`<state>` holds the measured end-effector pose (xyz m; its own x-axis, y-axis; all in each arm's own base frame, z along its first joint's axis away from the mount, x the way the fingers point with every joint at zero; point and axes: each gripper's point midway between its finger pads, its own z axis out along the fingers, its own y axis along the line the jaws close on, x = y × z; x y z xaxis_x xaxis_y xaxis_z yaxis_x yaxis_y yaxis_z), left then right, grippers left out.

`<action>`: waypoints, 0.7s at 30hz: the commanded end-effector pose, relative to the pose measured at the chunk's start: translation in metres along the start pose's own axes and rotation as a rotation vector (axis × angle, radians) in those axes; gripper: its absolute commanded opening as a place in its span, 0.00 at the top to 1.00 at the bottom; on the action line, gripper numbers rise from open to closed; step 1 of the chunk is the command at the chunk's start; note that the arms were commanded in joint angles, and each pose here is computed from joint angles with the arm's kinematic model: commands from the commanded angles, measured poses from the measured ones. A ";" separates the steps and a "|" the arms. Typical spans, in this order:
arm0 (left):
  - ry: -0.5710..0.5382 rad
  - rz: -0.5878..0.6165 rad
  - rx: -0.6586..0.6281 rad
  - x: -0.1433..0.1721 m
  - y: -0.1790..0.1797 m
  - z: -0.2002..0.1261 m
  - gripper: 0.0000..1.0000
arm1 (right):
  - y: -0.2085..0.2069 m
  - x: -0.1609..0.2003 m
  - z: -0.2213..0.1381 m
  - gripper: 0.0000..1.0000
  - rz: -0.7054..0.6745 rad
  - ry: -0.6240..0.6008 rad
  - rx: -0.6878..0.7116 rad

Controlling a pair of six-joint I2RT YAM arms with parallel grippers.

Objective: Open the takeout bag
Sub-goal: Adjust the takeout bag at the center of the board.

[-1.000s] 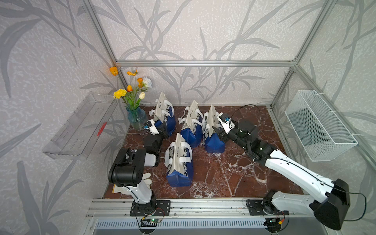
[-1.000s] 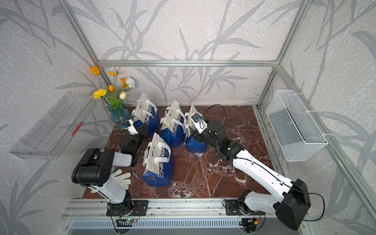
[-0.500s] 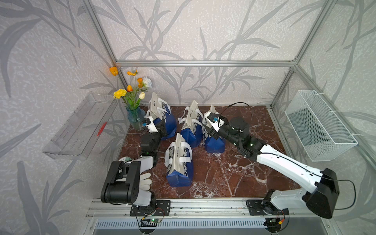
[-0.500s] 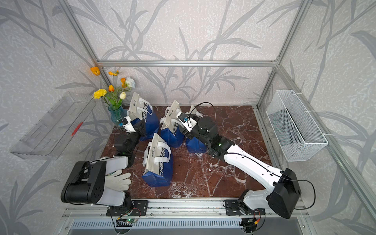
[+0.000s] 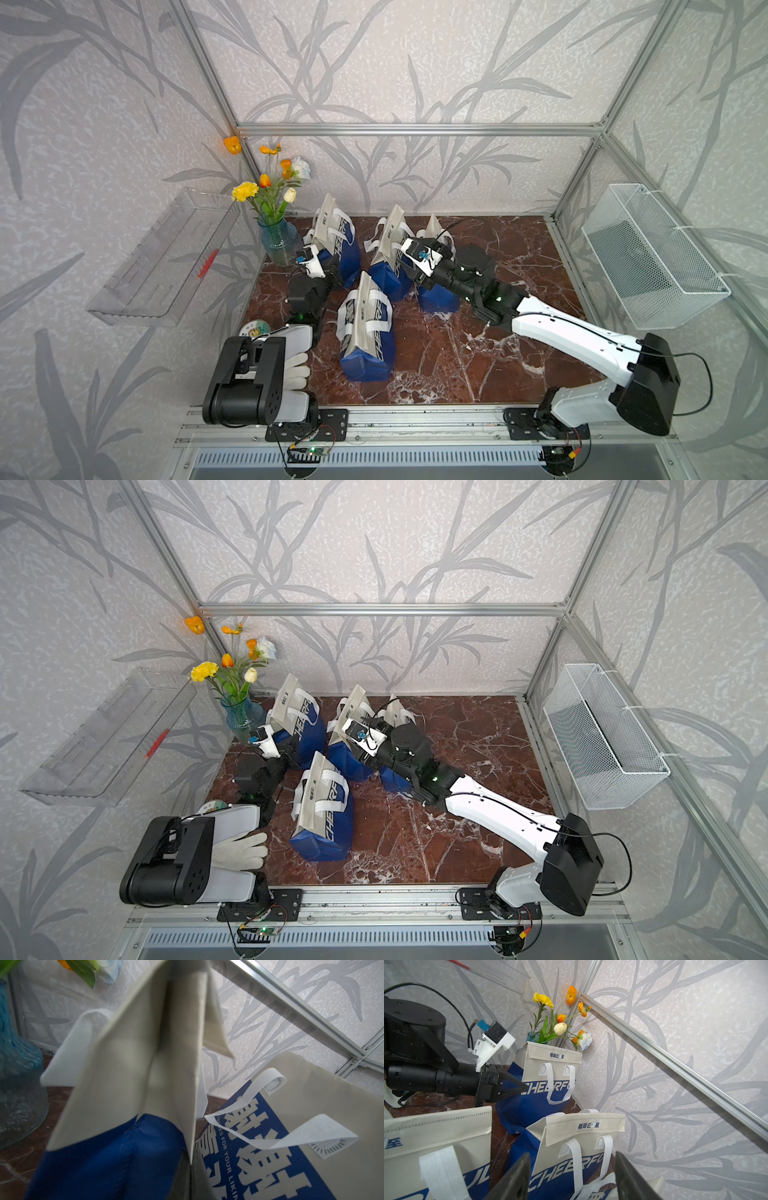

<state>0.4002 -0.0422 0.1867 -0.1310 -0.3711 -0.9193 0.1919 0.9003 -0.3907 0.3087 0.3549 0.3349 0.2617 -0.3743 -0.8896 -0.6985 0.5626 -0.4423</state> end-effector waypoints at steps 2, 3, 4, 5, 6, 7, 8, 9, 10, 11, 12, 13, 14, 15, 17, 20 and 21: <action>-0.001 0.013 0.016 0.003 -0.004 -0.005 0.62 | -0.005 -0.007 -0.010 0.34 -0.012 -0.028 0.038; -0.006 0.013 0.021 0.001 -0.006 -0.006 0.49 | -0.005 -0.006 -0.011 0.34 -0.013 -0.026 0.042; -0.011 0.014 0.025 0.000 -0.007 -0.007 0.45 | -0.005 -0.006 -0.012 0.34 -0.013 -0.026 0.042; -0.017 0.016 0.031 -0.002 -0.009 -0.009 0.42 | -0.005 -0.006 -0.013 0.34 -0.015 -0.025 0.042; -0.023 0.020 0.034 -0.004 -0.011 -0.010 0.41 | -0.004 -0.005 -0.013 0.34 -0.017 -0.022 0.039; -0.030 0.021 0.039 -0.007 -0.013 -0.011 0.40 | -0.004 -0.005 -0.014 0.34 -0.017 -0.022 0.039; -0.037 0.026 0.042 -0.009 -0.015 -0.013 0.40 | -0.004 -0.004 -0.014 0.34 -0.018 -0.021 0.040; -0.047 0.033 0.046 -0.012 -0.017 -0.014 0.40 | -0.004 -0.004 -0.015 0.34 -0.018 -0.022 0.041; -0.055 0.038 0.047 -0.015 -0.018 -0.016 0.40 | -0.004 -0.004 -0.015 0.34 -0.018 -0.022 0.041; -0.062 0.045 0.045 -0.017 -0.018 -0.017 0.40 | -0.004 -0.003 -0.016 0.34 -0.018 -0.023 0.043; -0.070 0.053 0.045 -0.019 -0.020 -0.017 0.41 | -0.004 -0.003 -0.016 0.34 -0.018 -0.022 0.044; -0.076 0.062 0.046 -0.022 -0.020 -0.017 0.42 | -0.004 -0.002 -0.016 0.34 -0.018 -0.022 0.044; -0.081 0.070 0.044 -0.023 -0.020 -0.017 0.43 | -0.003 -0.002 -0.016 0.34 -0.017 -0.022 0.044; -0.084 0.077 0.041 -0.025 -0.020 -0.016 0.44 | -0.003 -0.001 -0.017 0.35 -0.017 -0.021 0.045; -0.087 0.088 0.033 -0.026 -0.018 -0.013 0.45 | -0.002 0.000 -0.017 0.35 -0.014 -0.019 0.041; -0.103 0.083 0.030 -0.023 -0.015 -0.010 0.48 | -0.002 0.001 -0.018 0.35 -0.015 -0.015 0.042; -0.111 0.076 0.035 -0.022 -0.014 -0.008 0.48 | -0.002 0.001 -0.019 0.35 -0.016 -0.015 0.044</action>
<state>0.3881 -0.0458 0.2055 -0.0593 -0.3344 -0.9406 0.2218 0.9143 -0.3390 0.3033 0.3443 0.3188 0.2520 -0.4067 -0.8781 -0.6844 0.5667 -0.4588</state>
